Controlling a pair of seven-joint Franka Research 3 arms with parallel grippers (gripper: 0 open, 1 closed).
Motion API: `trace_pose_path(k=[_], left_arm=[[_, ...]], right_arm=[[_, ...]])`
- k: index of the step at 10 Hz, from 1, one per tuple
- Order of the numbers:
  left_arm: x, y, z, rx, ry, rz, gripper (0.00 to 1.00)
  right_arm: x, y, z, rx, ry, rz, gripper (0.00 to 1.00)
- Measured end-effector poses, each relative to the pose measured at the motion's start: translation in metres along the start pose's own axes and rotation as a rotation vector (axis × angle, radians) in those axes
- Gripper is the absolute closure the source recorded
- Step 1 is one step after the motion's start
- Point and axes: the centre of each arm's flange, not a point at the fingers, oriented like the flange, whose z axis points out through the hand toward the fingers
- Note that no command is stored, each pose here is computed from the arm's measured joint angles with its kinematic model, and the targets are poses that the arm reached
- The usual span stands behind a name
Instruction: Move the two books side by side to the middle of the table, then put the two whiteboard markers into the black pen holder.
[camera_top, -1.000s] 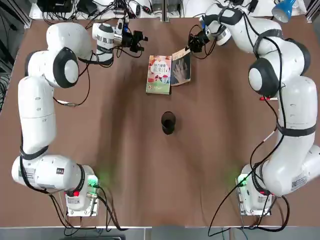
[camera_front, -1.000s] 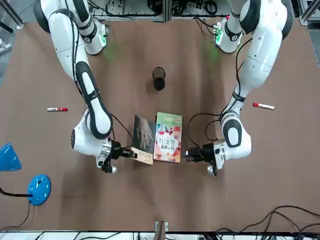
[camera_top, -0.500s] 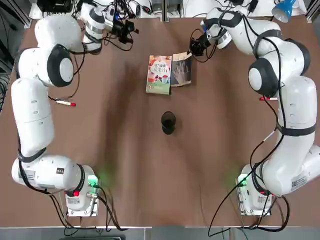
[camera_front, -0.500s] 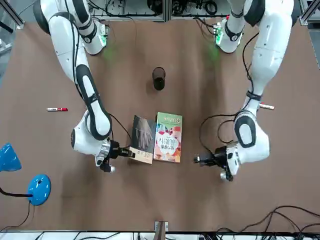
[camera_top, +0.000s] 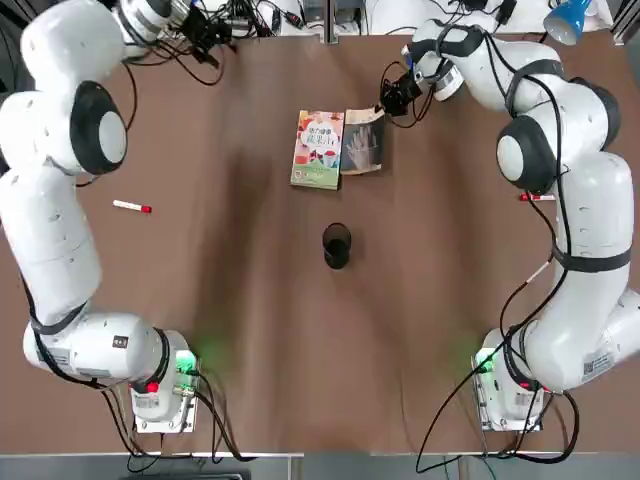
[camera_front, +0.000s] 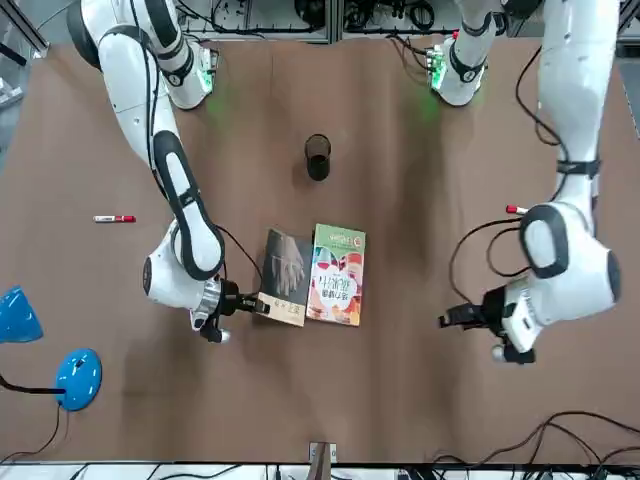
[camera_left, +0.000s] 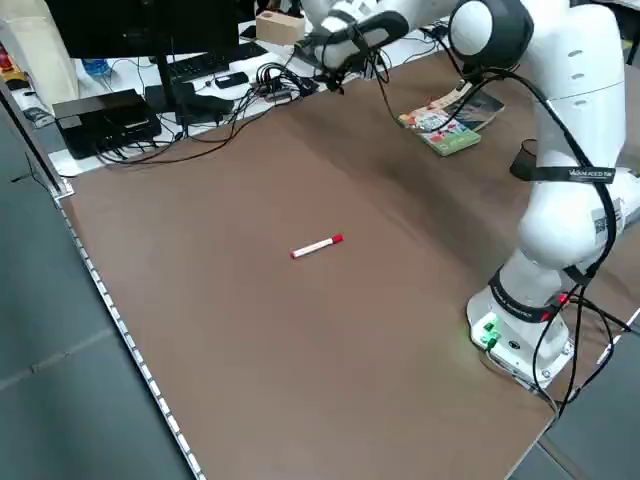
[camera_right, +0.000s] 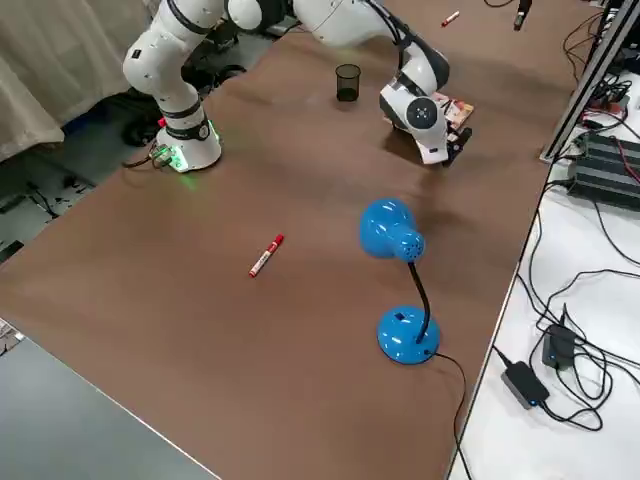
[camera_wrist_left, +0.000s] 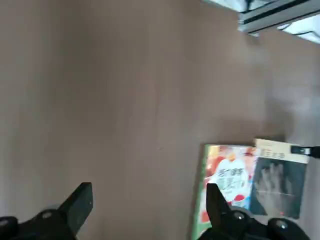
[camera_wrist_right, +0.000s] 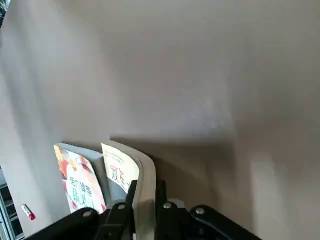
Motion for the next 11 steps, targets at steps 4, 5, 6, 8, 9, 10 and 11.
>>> trace_pose_path(k=[4,5,6,8,9,10,11], left_arm=[[-0.014,-0.015,-0.114,0.209,0.037,0.068,0.0],[-0.019,-0.01,-0.13,0.262,0.031,0.09,0.0],[-0.025,-0.007,-0.144,0.307,0.023,0.095,0.0],[-0.041,-0.01,-0.178,0.387,-0.005,0.052,0.0],[-0.053,-0.009,-0.199,0.423,-0.019,0.023,0.0],[-0.067,-0.004,-0.226,0.439,-0.013,0.007,0.0],[-0.082,0.005,-0.247,0.437,0.002,0.001,0.0]], right_arm=[[-0.002,0.004,0.002,-0.002,-0.005,0.009,0.84],[-0.002,0.005,0.003,-0.003,-0.006,0.011,0.72],[-0.003,0.006,0.003,-0.004,-0.006,0.012,0.55],[-0.002,0.007,0.001,-0.006,-0.003,0.013,0.23],[0.0,0.008,0.0,-0.008,0.005,0.013,0.18],[0.003,0.01,-0.004,-0.015,0.027,0.015,0.17],[0.009,0.016,-0.011,-0.026,0.052,0.009,0.11]])
